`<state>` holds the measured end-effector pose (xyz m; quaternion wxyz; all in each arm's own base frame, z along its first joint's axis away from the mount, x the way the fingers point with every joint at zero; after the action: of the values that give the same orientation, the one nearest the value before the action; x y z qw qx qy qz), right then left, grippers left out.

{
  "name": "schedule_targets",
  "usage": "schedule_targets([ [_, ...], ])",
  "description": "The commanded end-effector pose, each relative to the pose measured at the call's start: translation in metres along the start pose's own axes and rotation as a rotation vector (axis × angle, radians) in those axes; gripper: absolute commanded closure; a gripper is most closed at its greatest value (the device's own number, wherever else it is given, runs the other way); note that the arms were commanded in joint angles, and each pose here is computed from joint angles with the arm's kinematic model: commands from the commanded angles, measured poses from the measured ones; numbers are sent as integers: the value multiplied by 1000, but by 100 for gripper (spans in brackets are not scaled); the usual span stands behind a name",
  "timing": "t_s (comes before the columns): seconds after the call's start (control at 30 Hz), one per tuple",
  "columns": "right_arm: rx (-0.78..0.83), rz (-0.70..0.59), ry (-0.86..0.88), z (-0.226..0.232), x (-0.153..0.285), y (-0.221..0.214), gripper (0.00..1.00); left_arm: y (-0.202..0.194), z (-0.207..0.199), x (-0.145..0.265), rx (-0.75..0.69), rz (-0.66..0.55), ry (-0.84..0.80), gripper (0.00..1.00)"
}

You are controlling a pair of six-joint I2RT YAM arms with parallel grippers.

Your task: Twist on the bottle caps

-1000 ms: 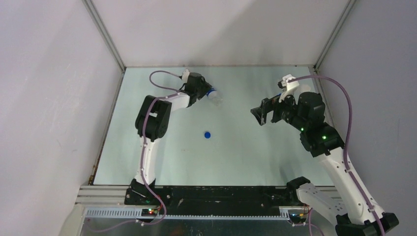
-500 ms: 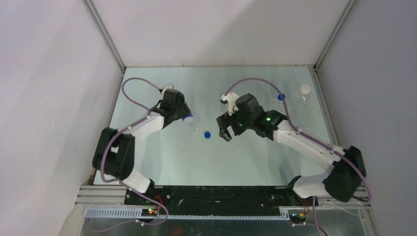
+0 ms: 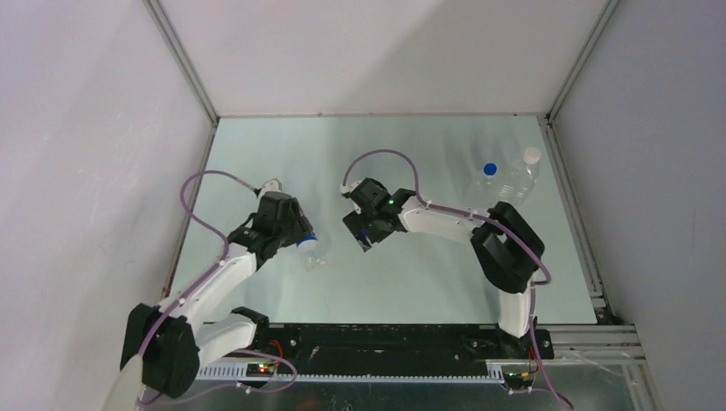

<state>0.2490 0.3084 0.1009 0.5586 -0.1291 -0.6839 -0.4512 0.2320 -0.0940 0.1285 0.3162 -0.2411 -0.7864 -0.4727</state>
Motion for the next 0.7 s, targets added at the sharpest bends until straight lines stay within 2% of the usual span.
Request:
schedule_targets([
  [0.0, -18, -12, -33, 6, -17, 21, 28, 3, 11, 13, -38, -49, 26, 42],
  [0.17, -19, 37, -29, 10, -38, 22, 34, 8, 13, 25, -59, -88, 18, 42],
  [0.5, -21, 66, -47, 4, -54, 24, 50, 9, 16, 34, -93, -124, 6, 43],
  [0.67, -41, 97, -66, -5, -44, 17, 72, 9, 10, 38, -136, -135, -21, 43],
])
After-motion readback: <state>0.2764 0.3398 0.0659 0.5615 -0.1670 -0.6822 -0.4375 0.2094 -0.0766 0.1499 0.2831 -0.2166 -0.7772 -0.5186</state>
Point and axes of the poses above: each gripper's point midway between its finger pads, its own x axis back along the fingers, its own z axis along the line the jaws close on, y = z × x, the point moved 6 cm from there along x, back along the fingers, and after that the axes turned 2 degrees about x, right-handed, at the moved point
